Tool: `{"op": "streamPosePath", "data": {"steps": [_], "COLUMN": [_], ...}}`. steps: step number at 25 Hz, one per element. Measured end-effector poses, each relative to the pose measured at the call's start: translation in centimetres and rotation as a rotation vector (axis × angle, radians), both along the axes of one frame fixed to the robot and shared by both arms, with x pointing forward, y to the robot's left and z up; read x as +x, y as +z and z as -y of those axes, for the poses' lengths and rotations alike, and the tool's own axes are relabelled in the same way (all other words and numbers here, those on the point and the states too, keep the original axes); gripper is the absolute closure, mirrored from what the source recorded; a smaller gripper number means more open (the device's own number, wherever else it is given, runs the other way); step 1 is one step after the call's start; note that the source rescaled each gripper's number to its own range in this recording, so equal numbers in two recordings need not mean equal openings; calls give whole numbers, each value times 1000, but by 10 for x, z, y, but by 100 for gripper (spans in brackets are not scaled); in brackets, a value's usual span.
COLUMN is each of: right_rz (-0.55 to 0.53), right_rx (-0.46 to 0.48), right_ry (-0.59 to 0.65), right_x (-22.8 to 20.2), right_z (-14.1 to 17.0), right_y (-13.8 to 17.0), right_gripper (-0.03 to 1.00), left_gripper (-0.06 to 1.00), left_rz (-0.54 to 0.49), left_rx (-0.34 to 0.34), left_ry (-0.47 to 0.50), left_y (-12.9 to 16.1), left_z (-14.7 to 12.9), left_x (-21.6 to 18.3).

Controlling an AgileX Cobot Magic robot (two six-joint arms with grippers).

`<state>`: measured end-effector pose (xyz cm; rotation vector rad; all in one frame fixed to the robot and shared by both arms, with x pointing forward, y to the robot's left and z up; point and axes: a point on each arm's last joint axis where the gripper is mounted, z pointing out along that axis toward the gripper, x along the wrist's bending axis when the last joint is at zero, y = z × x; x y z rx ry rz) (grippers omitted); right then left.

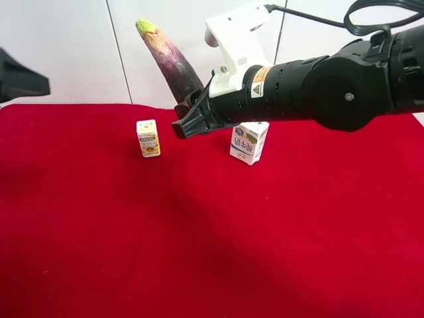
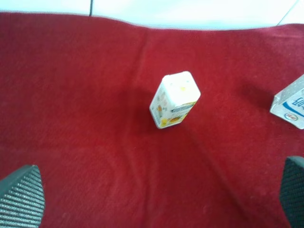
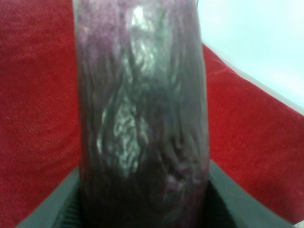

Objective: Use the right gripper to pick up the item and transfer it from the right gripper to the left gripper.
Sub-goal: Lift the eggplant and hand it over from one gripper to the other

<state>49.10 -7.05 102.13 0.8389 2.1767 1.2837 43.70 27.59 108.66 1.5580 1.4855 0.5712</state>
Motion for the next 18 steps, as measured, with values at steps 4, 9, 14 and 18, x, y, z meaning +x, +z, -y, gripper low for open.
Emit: {"op": "streamPosePath", "data": {"steps": [4, 9, 14, 18], "right_rz": [0, -1, -1, -1], "right_rx": [0, -1, -1, 0], "right_ry": [0, 0, 0, 0], "right_x": [0, 0, 0, 0], "right_z": [0, 0, 0, 0], "right_y": [0, 0, 0, 0], "right_gripper": [96, 96, 96, 96], "left_gripper": [-6, -6, -6, -6], "left_rz": [-5, 31, 101, 132], "left_rx": [-1, -8, -42, -72], "left_ry": [-70, -136, -211, -272], "left_y": [-1, -5, 4, 18], "left_z": [19, 46, 75, 94], "left_x": [15, 22, 17, 17]}}
